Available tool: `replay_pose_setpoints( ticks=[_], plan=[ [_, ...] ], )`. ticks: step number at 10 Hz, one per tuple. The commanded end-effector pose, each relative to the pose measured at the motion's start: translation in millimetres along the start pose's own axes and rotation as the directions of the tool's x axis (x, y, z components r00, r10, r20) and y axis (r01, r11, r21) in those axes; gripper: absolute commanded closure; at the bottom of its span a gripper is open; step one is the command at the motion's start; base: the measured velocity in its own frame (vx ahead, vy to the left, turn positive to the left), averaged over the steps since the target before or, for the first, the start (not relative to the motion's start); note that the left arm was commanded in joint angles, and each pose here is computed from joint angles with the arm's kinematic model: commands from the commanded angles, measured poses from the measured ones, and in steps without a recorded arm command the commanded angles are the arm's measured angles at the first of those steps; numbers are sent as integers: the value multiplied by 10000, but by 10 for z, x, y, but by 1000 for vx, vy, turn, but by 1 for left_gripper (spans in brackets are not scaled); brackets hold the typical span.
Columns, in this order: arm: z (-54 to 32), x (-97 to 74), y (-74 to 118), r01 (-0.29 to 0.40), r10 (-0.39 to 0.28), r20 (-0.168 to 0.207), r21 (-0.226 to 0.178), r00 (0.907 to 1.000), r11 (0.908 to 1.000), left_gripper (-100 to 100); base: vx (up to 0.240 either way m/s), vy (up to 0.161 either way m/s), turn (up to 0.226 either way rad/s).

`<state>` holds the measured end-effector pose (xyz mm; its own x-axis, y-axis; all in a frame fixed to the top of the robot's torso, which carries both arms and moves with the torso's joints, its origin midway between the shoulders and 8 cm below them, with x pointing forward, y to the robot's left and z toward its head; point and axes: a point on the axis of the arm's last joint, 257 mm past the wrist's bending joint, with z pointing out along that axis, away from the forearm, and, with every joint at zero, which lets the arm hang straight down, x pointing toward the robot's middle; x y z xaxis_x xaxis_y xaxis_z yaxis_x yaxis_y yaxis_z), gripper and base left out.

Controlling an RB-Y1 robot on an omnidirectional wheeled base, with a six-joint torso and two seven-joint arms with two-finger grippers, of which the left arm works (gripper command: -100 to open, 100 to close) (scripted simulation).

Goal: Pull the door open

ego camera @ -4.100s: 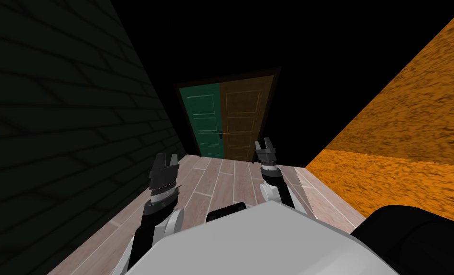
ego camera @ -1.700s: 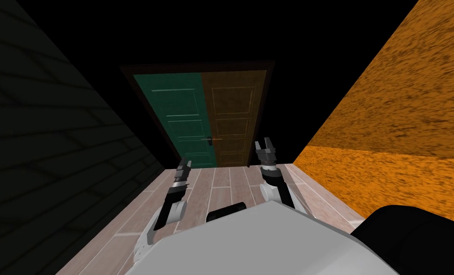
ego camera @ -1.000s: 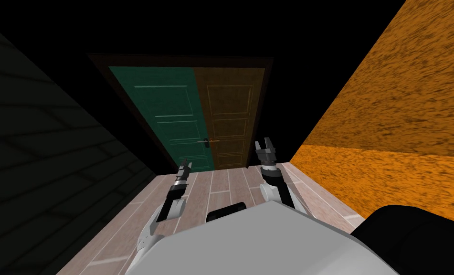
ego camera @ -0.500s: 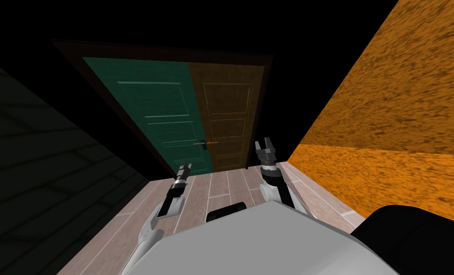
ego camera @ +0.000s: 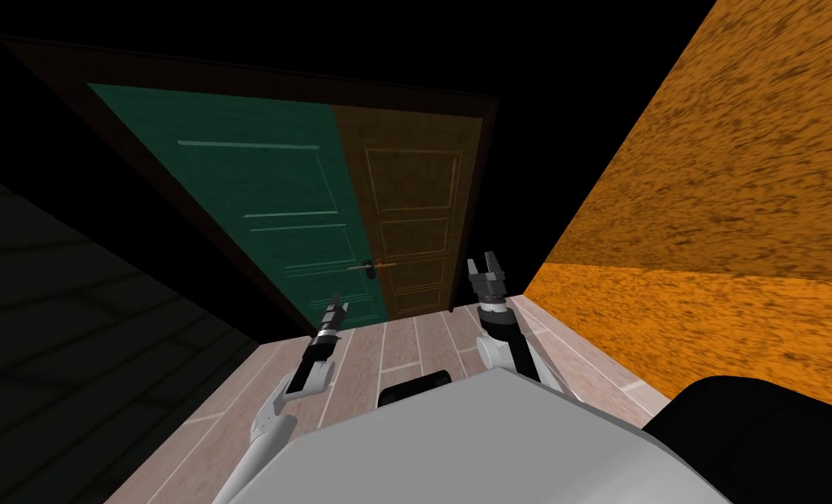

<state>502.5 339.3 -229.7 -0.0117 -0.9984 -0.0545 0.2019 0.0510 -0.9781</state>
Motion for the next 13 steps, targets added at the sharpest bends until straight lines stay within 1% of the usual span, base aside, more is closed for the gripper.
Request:
replay_pose_setpoints(
  ticks=[1, 6, 8, 10, 11, 13],
  plan=[
    [30, -63, 84, 48, -47, 76, -222, 10000, 9997, -100, 96, 27, -75],
    [79, -287, 307, 173, -146, 338, -810, 9993, 9966, -100, 91, 18, -70],
    [105, -457, 447, 270, -204, 564, -1198, 9982, 9924, -100, 123, 25, -124],
    [119, -574, 532, 340, -236, 732, -1442, 9970, 9890, -100, 149, 29, -81],
    [119, -574, 532, 340, -236, 732, -1442, 9970, 9890, -100, 93, 38, -29],
    [130, -712, 621, 427, -269, 939, -1705, 9952, 9844, -100, 85, 25, -77]
  ],
)
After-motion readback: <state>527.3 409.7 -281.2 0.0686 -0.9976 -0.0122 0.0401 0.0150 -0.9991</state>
